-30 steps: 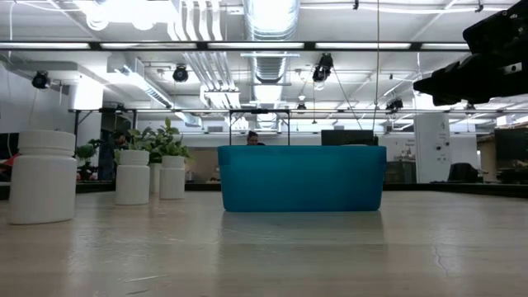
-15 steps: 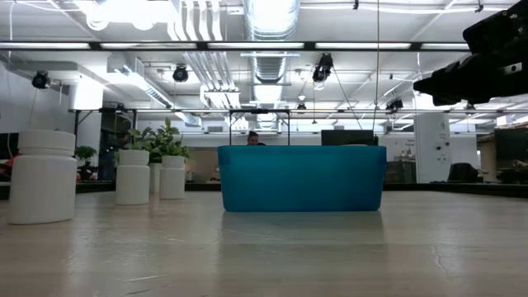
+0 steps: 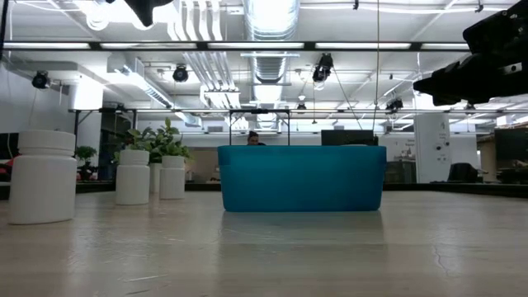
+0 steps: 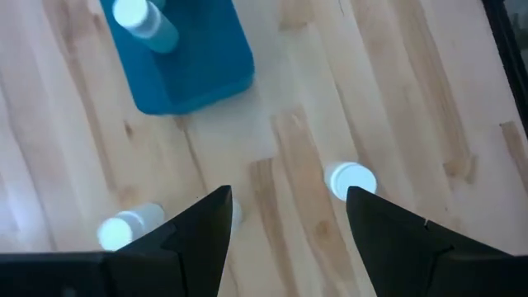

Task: Pick and place pill bottles into a basket
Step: Put the white pill bottle into the blue bin

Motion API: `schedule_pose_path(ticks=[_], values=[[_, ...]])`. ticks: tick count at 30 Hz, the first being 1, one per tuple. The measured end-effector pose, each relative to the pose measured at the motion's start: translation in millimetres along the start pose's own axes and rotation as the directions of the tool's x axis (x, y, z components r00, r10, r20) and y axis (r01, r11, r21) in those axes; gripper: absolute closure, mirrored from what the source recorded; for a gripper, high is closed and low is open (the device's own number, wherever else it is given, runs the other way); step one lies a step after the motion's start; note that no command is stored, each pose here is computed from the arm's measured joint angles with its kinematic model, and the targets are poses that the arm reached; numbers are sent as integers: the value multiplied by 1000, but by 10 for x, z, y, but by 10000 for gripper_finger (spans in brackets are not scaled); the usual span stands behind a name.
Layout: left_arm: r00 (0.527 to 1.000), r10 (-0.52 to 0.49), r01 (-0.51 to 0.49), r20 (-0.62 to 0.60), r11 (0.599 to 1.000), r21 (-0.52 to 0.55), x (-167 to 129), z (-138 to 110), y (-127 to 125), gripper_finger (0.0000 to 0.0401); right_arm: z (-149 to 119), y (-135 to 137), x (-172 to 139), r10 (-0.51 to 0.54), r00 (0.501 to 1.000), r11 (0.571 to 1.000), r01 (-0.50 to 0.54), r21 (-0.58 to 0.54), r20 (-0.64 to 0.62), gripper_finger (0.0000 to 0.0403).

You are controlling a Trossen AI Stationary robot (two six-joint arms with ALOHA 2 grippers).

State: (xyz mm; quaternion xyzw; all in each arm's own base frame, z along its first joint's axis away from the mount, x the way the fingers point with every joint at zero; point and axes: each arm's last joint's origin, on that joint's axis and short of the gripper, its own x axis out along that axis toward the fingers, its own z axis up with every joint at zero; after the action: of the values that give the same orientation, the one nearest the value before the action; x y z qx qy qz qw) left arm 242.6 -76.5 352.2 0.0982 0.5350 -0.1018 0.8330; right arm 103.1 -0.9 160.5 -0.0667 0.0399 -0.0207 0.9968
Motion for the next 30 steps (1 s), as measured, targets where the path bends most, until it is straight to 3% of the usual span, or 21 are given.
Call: schedule_pose_path(ticks=[10, 15, 30], values=[[997, -2, -2, -77, 999, -52, 237, 45, -234, 180, -1, 0, 0, -1, 1000, 1000, 1, 0, -1, 394], [998, 8, -13, -60, 996, -85, 295, 24, -392, 180, 0, 0, 0, -1, 1000, 1000, 1, 0, 0, 394], [996, -8, -12, -90, 975, -222, 762, -344, -717, 180, 0, 0, 0, 0, 1000, 1000, 0, 0, 0, 394]])
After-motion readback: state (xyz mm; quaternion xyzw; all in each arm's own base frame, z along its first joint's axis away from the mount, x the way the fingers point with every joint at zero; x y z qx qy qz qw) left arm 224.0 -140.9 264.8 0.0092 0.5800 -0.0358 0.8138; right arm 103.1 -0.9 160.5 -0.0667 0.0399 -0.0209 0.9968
